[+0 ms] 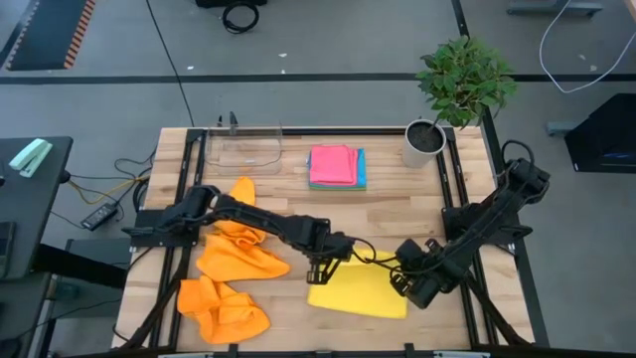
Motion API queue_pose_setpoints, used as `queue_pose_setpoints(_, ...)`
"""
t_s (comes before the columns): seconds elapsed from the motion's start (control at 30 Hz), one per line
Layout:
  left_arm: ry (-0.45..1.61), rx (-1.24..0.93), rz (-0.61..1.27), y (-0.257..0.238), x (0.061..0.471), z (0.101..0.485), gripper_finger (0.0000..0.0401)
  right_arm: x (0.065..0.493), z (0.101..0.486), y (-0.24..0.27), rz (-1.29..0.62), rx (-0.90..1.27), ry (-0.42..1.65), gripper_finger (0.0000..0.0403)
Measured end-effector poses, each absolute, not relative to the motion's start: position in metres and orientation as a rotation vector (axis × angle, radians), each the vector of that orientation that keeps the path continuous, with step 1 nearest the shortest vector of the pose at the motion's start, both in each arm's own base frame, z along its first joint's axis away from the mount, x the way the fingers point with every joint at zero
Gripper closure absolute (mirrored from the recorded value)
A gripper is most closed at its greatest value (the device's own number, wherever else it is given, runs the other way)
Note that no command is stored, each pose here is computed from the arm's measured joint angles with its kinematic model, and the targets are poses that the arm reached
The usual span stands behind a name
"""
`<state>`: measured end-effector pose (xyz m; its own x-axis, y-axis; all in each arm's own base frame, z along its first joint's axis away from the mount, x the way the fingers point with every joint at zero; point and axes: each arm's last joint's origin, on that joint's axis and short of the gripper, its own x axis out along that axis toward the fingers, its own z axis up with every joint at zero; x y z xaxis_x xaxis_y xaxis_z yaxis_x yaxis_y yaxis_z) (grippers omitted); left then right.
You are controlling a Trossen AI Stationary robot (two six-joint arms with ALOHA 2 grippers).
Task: Fold microfiber towels
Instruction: Fold the yellow towel
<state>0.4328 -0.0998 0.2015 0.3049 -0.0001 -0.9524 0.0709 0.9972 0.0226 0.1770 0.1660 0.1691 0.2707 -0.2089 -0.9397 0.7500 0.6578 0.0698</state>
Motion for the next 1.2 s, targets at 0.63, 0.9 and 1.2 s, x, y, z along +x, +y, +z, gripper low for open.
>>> queue_pose_setpoints(0.63,1.312,0.067,0.056,-0.069,0.435,0.197,0.0394,0.183,0.164,0.147,-0.765,0.529,1.139,0.0363)
queue_pose_setpoints(0.9,1.325,0.066,0.06,-0.068,0.434,0.197,0.0319,0.189,0.164,0.139,-0.777,0.509,1.131,0.0355)
queue_pose_setpoints(1.2,1.353,0.063,0.108,-0.067,0.43,0.196,0.0275,0.196,0.165,0.126,-0.785,0.513,1.216,0.0271)
